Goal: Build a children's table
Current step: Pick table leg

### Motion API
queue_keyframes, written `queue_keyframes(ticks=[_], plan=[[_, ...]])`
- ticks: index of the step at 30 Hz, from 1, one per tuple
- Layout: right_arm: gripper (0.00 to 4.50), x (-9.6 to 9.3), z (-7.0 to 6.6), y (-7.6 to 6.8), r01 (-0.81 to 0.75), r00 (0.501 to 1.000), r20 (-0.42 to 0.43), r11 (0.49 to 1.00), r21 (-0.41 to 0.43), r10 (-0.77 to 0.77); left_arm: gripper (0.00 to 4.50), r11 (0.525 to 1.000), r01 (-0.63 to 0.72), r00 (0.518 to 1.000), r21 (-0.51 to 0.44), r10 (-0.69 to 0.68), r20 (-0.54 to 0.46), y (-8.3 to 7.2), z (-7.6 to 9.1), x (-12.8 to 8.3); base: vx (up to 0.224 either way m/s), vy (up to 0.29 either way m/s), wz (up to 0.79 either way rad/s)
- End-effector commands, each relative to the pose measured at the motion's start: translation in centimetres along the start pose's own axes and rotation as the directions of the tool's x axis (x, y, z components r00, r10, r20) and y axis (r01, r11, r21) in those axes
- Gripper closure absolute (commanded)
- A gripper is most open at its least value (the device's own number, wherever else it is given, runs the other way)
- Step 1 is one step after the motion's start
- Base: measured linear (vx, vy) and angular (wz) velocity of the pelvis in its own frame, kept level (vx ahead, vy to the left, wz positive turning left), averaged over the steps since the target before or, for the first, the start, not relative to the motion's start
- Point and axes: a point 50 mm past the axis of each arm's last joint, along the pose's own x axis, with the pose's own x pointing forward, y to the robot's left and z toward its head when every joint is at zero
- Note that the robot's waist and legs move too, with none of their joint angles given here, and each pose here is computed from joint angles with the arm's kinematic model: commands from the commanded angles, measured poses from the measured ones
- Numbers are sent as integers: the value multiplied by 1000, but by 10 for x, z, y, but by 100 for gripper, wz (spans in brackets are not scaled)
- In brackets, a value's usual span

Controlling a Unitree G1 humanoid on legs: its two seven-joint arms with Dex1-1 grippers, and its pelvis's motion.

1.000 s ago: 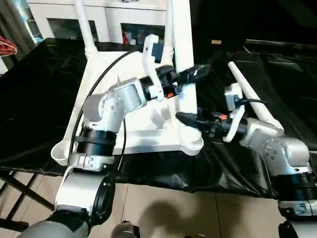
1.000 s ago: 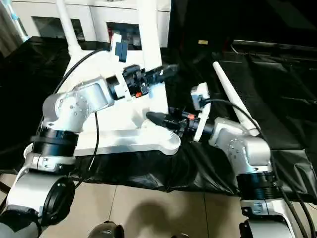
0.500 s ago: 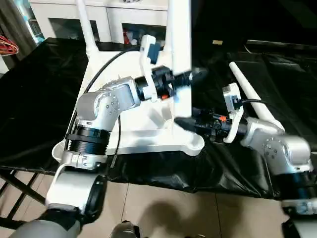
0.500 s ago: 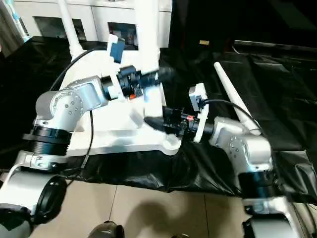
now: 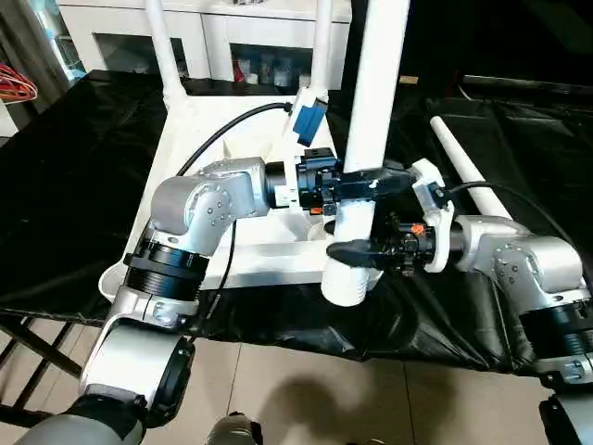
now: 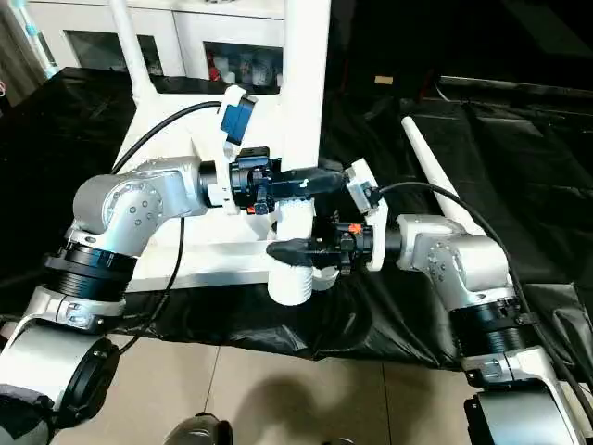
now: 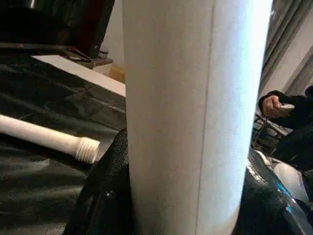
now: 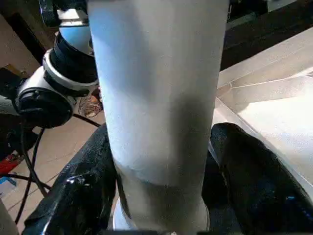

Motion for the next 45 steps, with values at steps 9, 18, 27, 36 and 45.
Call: queue_keyframes(ticks=[9, 18, 27, 36, 45], plan=[[168, 1, 0, 0, -22, 999, -23, 1000, 9, 22, 262, 997, 73, 997, -1, -73, -3, -9, 2, 8, 0, 0, 0], [233, 1, -2, 1, -42, 999, -19, 999, 25, 43, 262, 997, 76, 997, -8, -76, -3, -9, 1, 11, 0, 0, 0], [259, 1, -3, 0, -45, 999, -17, 998, 32, 45, 262, 997, 71, 997, -12, -71, -7, -7, 1, 12, 0, 0, 0], [261, 1, -1, -1, -24, 999, 30, 1000, 20, 24, 152, 998, 59, 993, -3, -59, 98, -8, 11, 10, 0, 0, 0], [261, -10, 6, 2, 85, 977, 200, 996, -24, -79, 150, 964, -255, 843, -69, 257, 472, 17, 32, -24, 0, 0, 0]])
